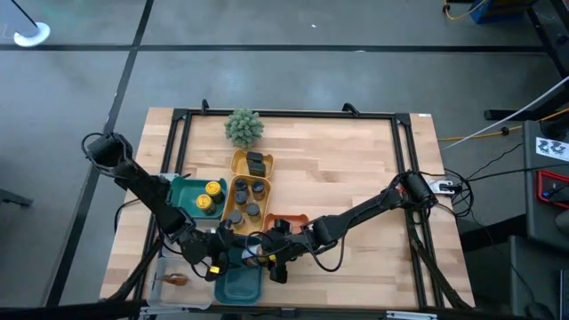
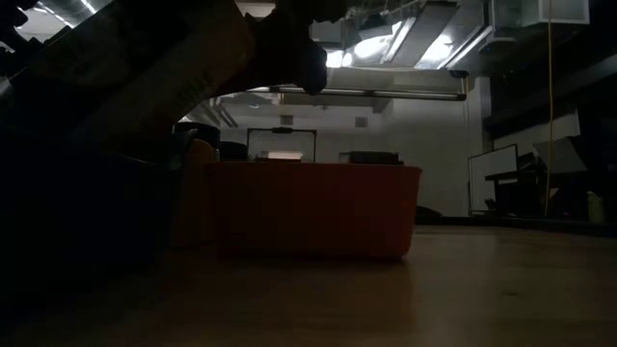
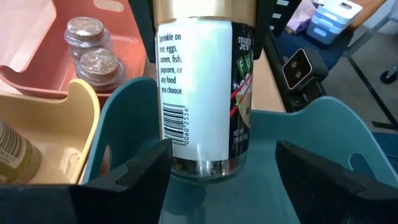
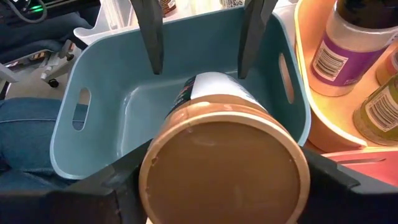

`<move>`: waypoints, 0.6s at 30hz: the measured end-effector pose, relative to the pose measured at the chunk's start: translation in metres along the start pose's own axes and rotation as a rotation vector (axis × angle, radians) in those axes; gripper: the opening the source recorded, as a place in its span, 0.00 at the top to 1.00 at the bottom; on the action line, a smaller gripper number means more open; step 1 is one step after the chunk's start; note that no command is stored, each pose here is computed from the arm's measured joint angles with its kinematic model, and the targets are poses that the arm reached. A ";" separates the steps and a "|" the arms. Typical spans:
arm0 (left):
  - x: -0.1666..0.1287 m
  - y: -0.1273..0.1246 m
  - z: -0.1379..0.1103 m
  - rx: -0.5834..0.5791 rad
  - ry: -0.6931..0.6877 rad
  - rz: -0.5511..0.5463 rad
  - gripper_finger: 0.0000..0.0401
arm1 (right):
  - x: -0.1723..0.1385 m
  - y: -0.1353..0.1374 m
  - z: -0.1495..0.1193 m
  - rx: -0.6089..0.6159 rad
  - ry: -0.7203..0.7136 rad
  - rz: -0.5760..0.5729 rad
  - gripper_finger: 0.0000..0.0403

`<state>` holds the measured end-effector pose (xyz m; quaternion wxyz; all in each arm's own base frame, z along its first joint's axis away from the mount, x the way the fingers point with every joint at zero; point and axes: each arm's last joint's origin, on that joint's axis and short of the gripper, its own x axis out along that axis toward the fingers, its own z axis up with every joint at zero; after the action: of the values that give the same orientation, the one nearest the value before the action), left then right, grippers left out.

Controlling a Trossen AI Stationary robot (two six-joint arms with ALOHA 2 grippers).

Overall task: Sort spices by type
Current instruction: Put the gold seasoning bottle into the blue bin

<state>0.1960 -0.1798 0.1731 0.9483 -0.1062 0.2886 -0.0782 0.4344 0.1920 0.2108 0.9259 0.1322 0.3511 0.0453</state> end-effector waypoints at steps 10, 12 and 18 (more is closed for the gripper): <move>0.000 -0.001 -0.001 -0.004 0.029 -0.040 0.33 | 0.000 0.000 0.000 0.000 0.000 0.000 0.28; 0.000 -0.001 -0.001 -0.012 0.039 -0.054 0.33 | 0.000 0.000 0.000 0.000 0.000 0.001 0.28; 0.000 -0.002 -0.001 -0.017 0.051 -0.068 0.33 | 0.000 0.000 0.000 -0.001 0.001 0.001 0.28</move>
<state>0.1949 -0.1818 0.1723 0.9364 -0.1222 0.3097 -0.1107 0.4343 0.1923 0.2109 0.9257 0.1321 0.3514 0.0460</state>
